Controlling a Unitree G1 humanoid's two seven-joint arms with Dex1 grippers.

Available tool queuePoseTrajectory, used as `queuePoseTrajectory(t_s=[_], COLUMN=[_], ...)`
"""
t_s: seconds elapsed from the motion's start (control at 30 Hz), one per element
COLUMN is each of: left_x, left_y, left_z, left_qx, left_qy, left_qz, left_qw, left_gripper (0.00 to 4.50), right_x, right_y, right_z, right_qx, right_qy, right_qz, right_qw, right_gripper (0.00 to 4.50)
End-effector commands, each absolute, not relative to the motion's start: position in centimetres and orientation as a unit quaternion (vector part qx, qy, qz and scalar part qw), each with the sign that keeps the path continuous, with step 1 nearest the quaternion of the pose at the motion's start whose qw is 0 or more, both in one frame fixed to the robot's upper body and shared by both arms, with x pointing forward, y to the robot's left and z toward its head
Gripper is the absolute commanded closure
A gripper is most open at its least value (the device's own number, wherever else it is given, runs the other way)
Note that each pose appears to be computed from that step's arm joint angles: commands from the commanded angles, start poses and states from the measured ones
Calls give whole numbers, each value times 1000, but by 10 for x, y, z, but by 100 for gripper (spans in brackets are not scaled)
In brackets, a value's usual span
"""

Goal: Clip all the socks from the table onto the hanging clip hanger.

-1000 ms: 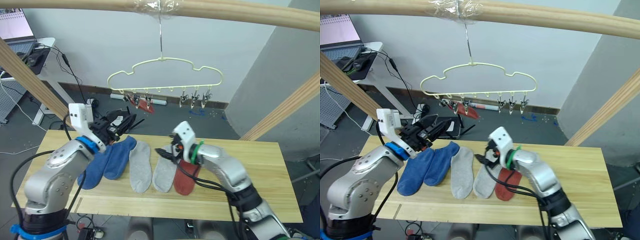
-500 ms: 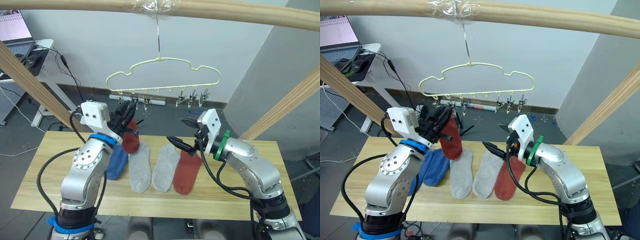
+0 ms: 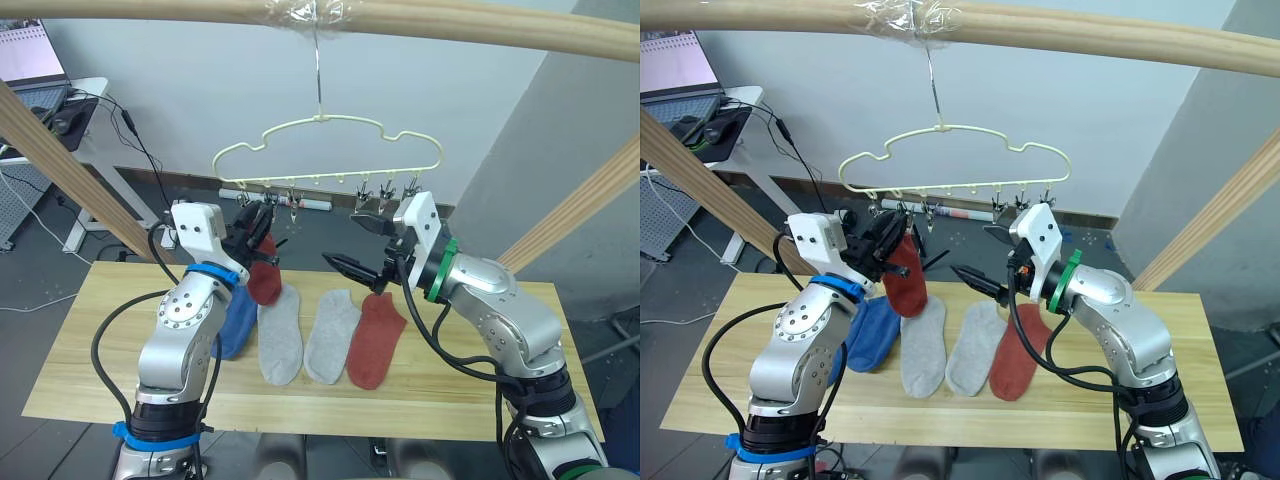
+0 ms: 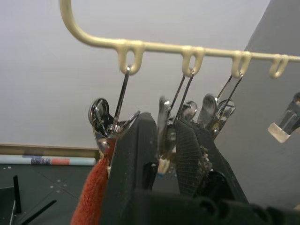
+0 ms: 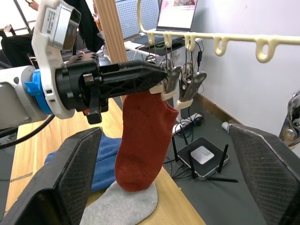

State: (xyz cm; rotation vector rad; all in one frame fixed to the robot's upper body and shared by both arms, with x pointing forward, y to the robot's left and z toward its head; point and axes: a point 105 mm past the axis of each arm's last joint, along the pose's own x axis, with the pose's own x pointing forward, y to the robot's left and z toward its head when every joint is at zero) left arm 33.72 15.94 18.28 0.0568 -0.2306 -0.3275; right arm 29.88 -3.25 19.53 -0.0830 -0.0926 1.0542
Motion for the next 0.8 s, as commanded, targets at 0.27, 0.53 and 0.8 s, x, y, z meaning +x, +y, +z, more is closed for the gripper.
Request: queuePoseTrajectory(t_s=[0.27, 0.53, 0.8], left_x=[340, 343, 342], left_y=[161, 153, 150], left_z=[196, 198, 197], left_qx=[36, 50, 65], left_qy=[-146, -150, -150], left_qz=[-157, -176, -183], left_qw=[976, 972, 969], left_gripper=[177, 177, 356], right_x=[292, 295, 295], right_y=[-29, -32, -33], right_z=[209, 210, 209], right_qx=[-35, -33, -32], right_qy=[-73, -73, -69], right_qz=[513, 506, 505], right_qw=[855, 859, 860], right_gripper=[0, 0, 0])
